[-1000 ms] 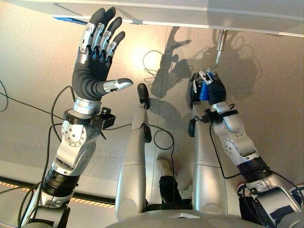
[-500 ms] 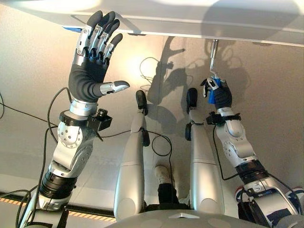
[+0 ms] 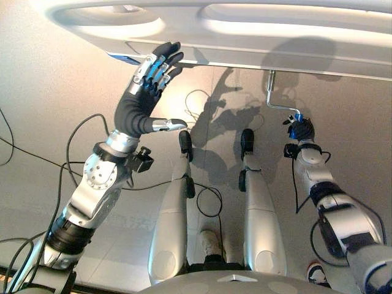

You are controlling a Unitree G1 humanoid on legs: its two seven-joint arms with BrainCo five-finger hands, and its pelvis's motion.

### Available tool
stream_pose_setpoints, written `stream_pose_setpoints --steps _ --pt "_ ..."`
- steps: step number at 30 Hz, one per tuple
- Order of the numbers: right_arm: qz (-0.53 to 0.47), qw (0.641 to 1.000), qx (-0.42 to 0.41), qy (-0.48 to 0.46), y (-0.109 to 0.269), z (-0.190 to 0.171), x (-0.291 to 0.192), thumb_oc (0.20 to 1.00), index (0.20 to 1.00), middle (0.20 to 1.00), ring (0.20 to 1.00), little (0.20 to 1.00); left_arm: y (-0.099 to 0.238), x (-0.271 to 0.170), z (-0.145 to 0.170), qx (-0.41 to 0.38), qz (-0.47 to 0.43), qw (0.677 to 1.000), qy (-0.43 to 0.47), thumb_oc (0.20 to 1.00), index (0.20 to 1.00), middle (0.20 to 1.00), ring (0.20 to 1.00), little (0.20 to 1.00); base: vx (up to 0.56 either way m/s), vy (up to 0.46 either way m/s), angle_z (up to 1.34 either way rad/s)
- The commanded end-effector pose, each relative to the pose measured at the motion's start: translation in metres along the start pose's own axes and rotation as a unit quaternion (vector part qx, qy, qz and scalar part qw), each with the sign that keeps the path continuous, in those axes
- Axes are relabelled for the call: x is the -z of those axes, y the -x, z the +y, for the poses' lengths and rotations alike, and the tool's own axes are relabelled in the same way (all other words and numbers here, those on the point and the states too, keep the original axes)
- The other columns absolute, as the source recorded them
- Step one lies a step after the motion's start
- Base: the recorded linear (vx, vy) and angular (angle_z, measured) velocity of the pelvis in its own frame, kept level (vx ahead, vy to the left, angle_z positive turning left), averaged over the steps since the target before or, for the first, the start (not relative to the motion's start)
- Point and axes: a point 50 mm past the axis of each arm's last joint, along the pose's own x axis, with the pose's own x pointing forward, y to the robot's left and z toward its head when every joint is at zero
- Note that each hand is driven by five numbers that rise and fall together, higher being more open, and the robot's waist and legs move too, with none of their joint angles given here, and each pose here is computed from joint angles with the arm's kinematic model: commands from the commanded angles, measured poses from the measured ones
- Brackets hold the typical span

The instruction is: Raise the hospital bed

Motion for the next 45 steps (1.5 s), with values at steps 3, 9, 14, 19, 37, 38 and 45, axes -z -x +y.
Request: stream_pose_setpoints --steps 3,9,14,19,37,38,45 --pt "0.117 0.987 0.064 0.092 0.015 -0.067 0.053 1.000 1.000 1.000 1.000 1.000 0.018 0.056 -0.002 -0.030 0.107 0.994 0.020 1.000 1.000 1.000 1.000 1.000 0.03 -0.032 0.05" --pt "0.170 0.966 -0.048 0.188 0.049 -0.029 0.111 1.000 1.000 1.000 1.000 1.000 0.118 0.163 -0.006 -0.041 0.415 0.905 -0.089 1.000 1.000 1.000 1.000 1.000 0.14 -0.043 0.01" --pt "0.242 0.944 -0.081 0.210 0.089 -0.028 0.161 1.000 1.000 1.000 1.000 1.000 0.215 0.196 -0.018 -0.083 0.605 0.787 -0.085 1.000 1.000 1.000 1.000 1.000 0.15 -0.048 0.06" --pt "0.299 0.915 -0.124 0.241 0.124 -0.025 0.196 1.000 1.000 1.000 1.000 1.000 0.276 0.192 -0.024 -0.125 0.696 0.704 -0.063 1.000 1.000 1.000 1.000 1.000 0.09 -0.030 0.06" --pt "0.338 0.895 -0.194 0.219 0.178 0.006 0.229 1.000 1.000 1.000 1.000 1.000 0.284 0.191 -0.034 -0.185 0.690 0.699 -0.033 1.000 1.000 1.000 1.000 1.000 0.03 0.012 -0.04" --pt "0.339 0.894 -0.196 0.218 0.179 0.007 0.230 1.000 1.000 1.000 1.000 1.000 0.284 0.191 -0.035 -0.185 0.690 0.699 -0.031 1.000 1.000 1.000 1.000 1.000 0.03 0.021 -0.06" --pt "0.345 0.902 -0.178 0.190 0.183 0.009 0.231 1.000 1.000 1.000 1.000 1.000 0.285 0.193 -0.042 -0.208 0.688 0.695 -0.016 1.000 1.000 1.000 1.000 1.000 0.02 -0.003 -0.03"
